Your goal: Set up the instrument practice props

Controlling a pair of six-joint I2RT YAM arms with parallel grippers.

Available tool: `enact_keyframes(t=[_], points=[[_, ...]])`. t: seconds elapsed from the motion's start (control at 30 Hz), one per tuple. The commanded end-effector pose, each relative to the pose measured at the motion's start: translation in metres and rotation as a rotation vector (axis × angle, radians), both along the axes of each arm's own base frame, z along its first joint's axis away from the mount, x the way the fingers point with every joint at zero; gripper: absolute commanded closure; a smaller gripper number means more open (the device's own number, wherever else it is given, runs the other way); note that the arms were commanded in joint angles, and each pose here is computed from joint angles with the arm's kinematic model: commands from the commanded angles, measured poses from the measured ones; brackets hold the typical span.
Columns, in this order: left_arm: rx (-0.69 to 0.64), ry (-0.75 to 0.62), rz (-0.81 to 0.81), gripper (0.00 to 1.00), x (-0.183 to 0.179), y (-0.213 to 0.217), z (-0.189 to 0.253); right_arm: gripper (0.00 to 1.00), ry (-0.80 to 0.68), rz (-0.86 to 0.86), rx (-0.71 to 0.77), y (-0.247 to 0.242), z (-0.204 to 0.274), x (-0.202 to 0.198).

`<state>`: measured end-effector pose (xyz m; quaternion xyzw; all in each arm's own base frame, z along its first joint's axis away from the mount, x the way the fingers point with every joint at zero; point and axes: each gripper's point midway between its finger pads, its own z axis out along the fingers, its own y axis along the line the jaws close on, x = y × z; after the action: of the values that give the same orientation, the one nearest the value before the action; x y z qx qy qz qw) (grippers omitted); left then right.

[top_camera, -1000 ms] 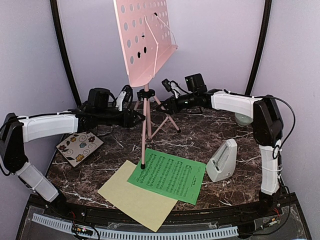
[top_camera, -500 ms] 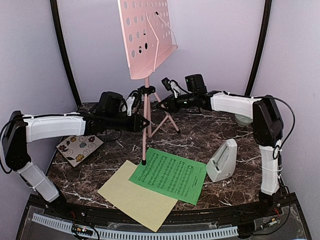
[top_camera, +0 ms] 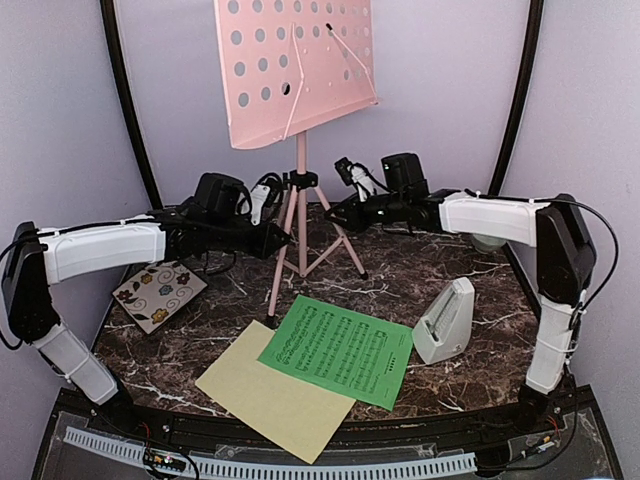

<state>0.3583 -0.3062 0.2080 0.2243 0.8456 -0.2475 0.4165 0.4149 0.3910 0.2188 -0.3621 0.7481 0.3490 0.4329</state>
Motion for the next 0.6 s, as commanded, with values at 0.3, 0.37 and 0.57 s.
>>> enact_keyframes(t=[0.3,0.37,0.57], points=[[0.109,-0.128,0.078,1.0,0.062,0.054,0.012,1.0,-0.143,-0.203,0.002,-0.001,0.028,-0.021],[0.101,-0.106,0.079,1.0,0.06,0.062,0.003,1.0,-0.132,-0.187,0.001,0.005,0.021,-0.025],[0.12,-0.09,0.035,1.0,0.035,0.071,-0.023,1.0,-0.116,-0.168,0.018,0.009,0.019,-0.03]])
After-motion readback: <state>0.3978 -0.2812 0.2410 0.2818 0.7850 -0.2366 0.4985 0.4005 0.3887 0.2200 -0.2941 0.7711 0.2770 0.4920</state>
